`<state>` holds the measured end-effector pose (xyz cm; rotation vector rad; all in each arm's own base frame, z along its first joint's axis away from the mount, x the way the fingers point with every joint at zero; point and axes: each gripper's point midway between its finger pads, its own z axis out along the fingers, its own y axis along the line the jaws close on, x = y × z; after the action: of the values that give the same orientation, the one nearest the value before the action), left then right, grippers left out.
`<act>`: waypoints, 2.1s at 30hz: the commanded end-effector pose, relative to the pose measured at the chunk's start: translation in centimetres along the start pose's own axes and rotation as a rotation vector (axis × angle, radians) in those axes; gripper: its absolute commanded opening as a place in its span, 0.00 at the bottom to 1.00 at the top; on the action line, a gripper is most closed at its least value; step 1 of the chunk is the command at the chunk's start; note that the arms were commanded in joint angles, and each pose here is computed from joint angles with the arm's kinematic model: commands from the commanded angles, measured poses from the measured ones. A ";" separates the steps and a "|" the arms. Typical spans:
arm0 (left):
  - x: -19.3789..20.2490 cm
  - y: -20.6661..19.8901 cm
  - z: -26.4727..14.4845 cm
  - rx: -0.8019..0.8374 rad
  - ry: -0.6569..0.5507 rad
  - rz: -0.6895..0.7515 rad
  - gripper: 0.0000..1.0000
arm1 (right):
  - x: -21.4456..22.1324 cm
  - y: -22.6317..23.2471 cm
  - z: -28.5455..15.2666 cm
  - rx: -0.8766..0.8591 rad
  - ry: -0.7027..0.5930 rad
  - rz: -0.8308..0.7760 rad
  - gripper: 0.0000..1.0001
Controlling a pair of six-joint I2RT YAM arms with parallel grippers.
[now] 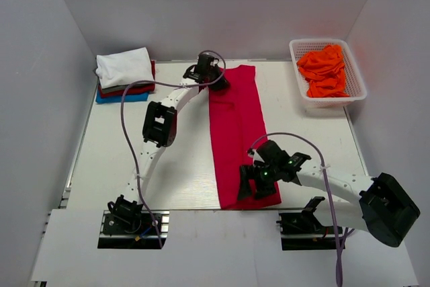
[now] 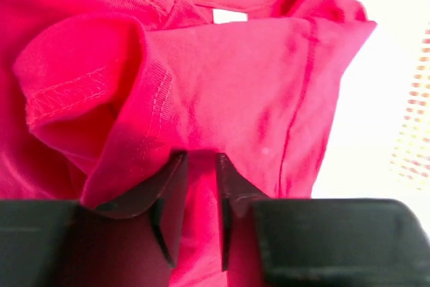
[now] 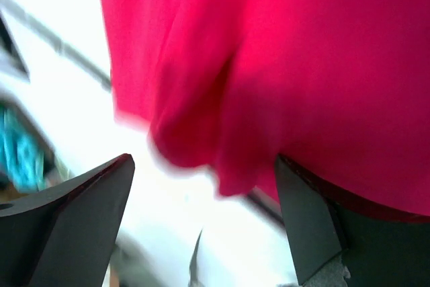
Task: Fold and stack the t-shirts
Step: Rotate the tshirt 90 degrees, then grab the bottom of the folded rectangular tshirt with both arms
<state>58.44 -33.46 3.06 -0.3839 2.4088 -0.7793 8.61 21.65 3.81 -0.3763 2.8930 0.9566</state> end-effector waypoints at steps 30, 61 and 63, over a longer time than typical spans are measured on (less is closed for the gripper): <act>6.9 -4.2 -27.1 0.167 0.013 0.270 1.00 | -3.0 0.3 -7.0 0.184 -0.369 0.142 0.90; 38.4 8.0 -30.0 -0.175 0.484 0.447 0.75 | 1.0 -6.0 -4.4 0.374 -0.232 0.448 0.90; 38.5 7.8 -29.6 -0.163 0.480 0.454 0.69 | 1.2 -6.3 -4.0 0.375 -0.231 0.471 0.86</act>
<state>8.20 -31.05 2.47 0.3302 2.9063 -0.5890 8.97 13.07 3.28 0.3515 2.8997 0.3506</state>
